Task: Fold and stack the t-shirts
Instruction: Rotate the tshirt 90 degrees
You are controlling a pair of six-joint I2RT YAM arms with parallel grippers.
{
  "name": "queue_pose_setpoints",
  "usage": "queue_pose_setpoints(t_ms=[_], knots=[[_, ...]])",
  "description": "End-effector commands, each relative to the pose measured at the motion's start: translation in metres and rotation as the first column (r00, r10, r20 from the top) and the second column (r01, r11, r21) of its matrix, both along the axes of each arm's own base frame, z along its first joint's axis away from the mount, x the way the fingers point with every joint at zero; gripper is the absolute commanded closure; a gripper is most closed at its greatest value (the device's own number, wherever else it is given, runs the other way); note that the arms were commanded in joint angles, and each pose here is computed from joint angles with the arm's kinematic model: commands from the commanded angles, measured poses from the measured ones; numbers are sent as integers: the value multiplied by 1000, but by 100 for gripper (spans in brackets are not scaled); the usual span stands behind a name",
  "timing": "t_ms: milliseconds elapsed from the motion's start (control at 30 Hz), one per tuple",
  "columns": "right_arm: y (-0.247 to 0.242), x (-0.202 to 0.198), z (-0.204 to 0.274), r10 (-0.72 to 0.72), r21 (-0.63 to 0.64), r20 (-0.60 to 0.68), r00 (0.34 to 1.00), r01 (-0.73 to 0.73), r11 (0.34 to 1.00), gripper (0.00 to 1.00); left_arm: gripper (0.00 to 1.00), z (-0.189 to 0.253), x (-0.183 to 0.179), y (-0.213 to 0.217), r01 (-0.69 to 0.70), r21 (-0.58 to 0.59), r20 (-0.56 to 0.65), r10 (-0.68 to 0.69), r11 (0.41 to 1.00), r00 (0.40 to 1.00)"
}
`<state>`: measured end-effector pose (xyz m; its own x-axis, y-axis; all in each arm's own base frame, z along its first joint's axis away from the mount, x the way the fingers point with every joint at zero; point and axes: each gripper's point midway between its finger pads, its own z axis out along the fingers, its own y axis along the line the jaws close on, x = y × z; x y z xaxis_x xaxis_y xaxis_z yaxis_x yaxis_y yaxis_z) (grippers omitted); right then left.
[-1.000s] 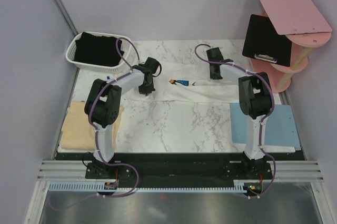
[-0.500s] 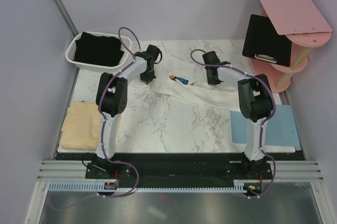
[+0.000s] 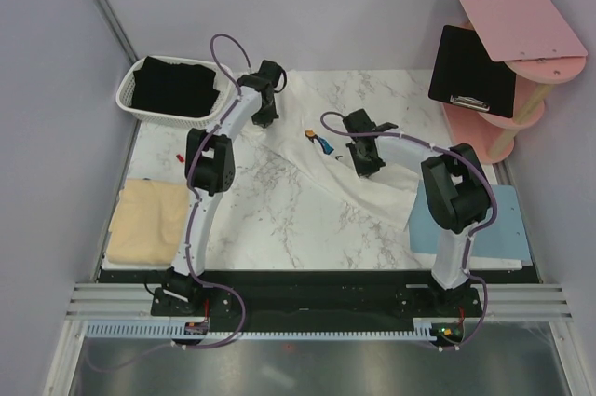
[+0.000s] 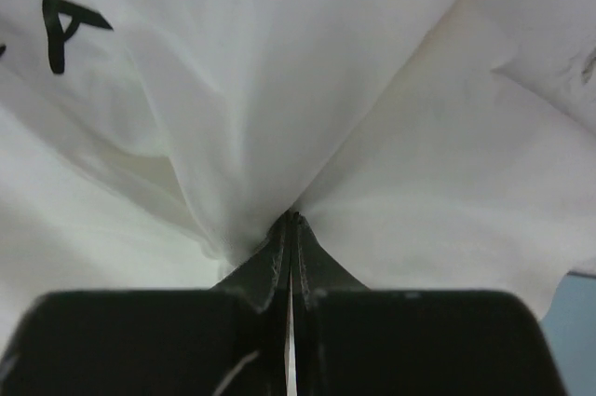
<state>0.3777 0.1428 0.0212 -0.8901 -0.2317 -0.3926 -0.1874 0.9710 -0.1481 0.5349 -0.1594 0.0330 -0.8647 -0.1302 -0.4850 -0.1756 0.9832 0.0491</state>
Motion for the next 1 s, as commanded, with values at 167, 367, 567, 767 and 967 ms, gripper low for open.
queue_pose_setpoints(t_ms=[167,367,567,767,967], knots=[[22,-30,28,30,94,-15,999,-28,995,100,98,85,9,0,81,-81,146,-69,993,987],[28,-1,89,-39,162,175,984,10,987,100,98,165,-58,-57,258,-157,315,-199,953,928],[11,33,126,-158,227,297,942,91,970,100,98,144,-150,-128,361,-254,267,-294,897,918],[-11,70,126,-242,356,287,927,132,925,100,98,77,-232,-210,428,-381,163,-396,820,904],[-27,80,111,-266,398,244,932,154,904,100,98,35,-273,-267,462,-409,80,-474,786,877]])
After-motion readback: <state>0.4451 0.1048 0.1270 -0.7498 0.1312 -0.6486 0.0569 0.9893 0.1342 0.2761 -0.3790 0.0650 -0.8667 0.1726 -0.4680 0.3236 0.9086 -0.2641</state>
